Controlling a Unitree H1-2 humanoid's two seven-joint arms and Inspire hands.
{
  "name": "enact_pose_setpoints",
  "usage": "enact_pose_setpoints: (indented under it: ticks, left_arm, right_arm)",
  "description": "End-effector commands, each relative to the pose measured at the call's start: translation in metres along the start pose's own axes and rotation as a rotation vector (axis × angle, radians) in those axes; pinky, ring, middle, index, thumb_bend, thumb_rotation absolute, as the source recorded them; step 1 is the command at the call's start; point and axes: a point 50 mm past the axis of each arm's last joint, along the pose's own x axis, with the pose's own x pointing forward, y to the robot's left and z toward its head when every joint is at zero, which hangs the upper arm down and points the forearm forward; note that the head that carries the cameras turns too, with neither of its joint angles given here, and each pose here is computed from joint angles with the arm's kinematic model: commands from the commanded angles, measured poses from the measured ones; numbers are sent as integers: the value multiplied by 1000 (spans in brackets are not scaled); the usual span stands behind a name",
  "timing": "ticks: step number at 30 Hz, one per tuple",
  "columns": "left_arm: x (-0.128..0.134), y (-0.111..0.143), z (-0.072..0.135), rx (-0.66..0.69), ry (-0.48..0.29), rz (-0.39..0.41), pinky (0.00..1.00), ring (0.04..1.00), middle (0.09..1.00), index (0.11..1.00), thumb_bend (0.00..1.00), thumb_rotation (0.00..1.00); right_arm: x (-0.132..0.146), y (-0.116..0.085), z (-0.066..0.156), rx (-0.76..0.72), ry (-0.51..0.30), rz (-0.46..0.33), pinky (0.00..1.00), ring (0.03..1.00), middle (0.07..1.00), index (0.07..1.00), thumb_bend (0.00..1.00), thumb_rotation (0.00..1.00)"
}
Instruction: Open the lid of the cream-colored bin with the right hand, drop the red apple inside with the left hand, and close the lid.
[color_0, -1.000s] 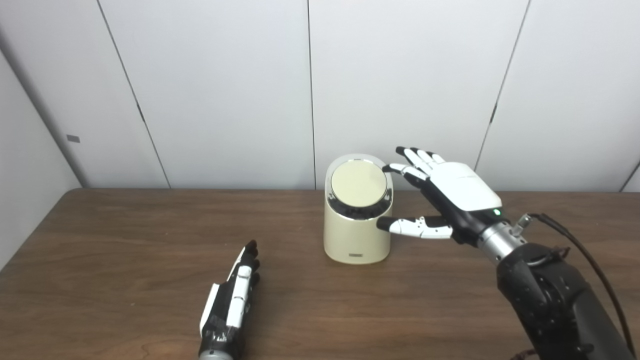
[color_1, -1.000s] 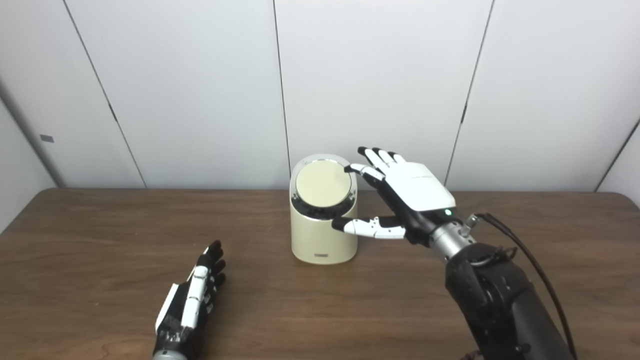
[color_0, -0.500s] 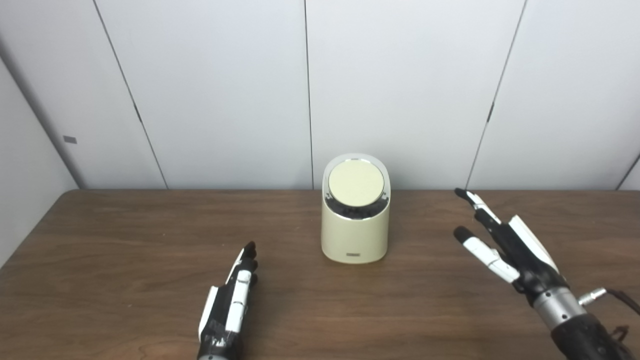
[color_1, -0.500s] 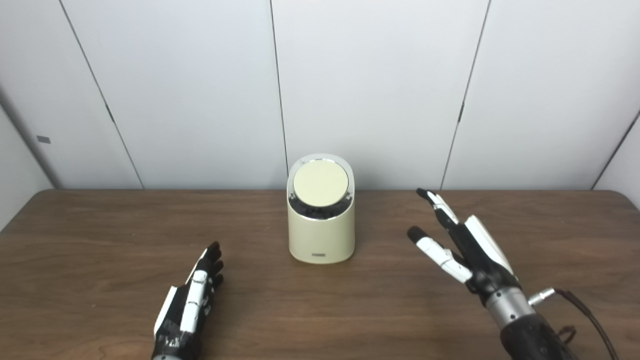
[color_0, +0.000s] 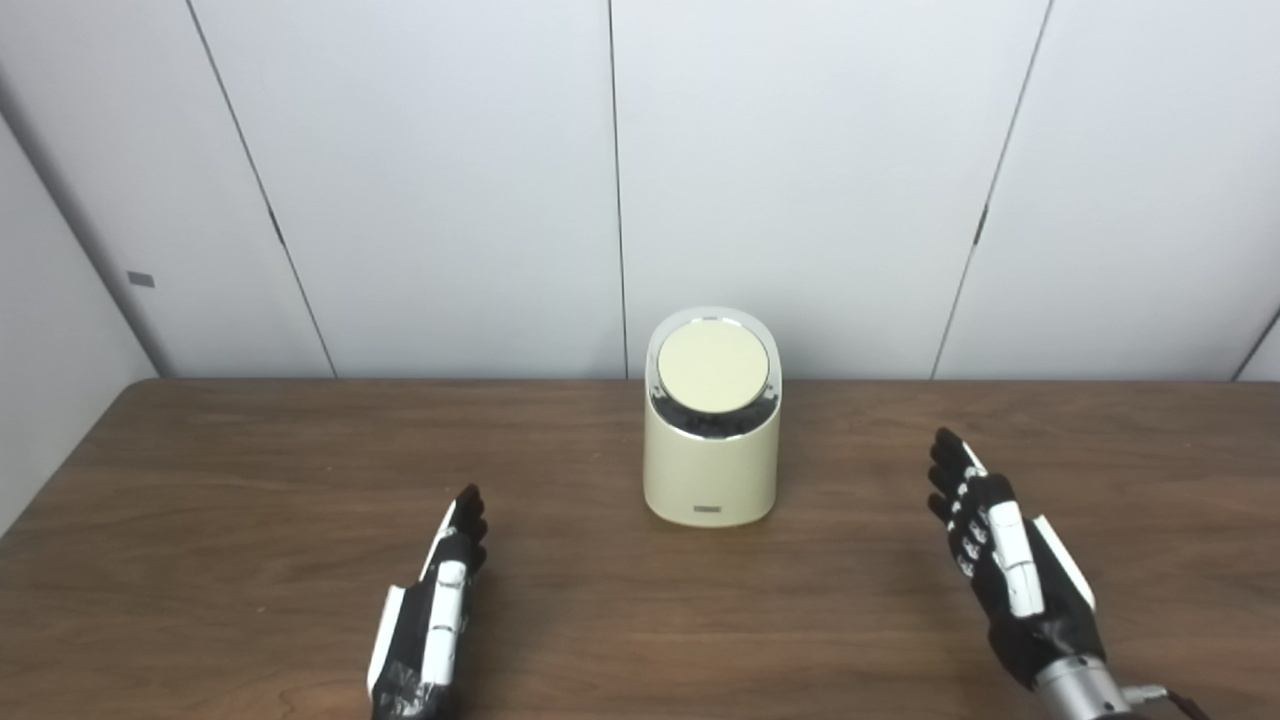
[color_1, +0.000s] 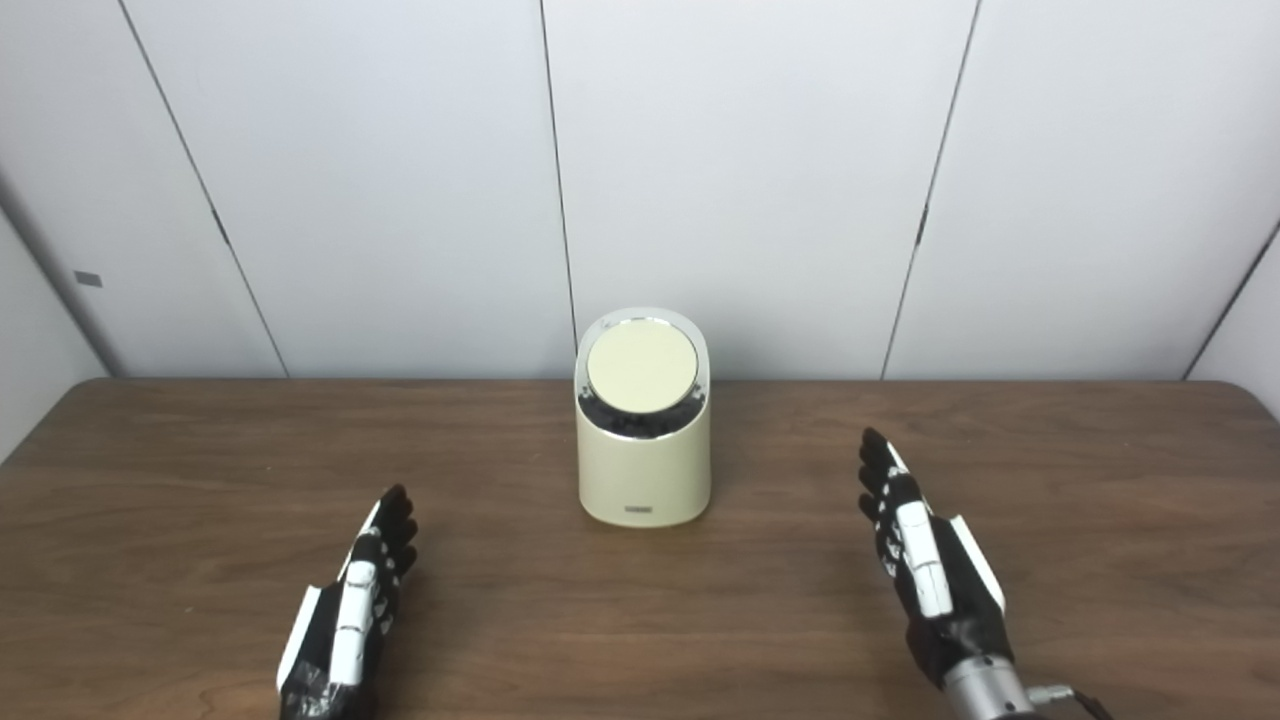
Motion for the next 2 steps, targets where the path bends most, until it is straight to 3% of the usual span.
enact_pose_setpoints:
  ticks: [1, 2]
  left_arm:
    - [3, 4, 10, 0, -74, -8, 1000, 993, 993, 1000, 571, 985]
    - [2, 7, 9, 5, -74, -6, 1000, 996, 995, 1000, 561, 990]
  right_arm:
    - [1, 2, 10, -2, -89, -4, 1000, 995, 986, 964, 548, 1000]
    - [-1, 3, 8, -5, -90, -6, 1000, 994, 987, 967, 534, 1000]
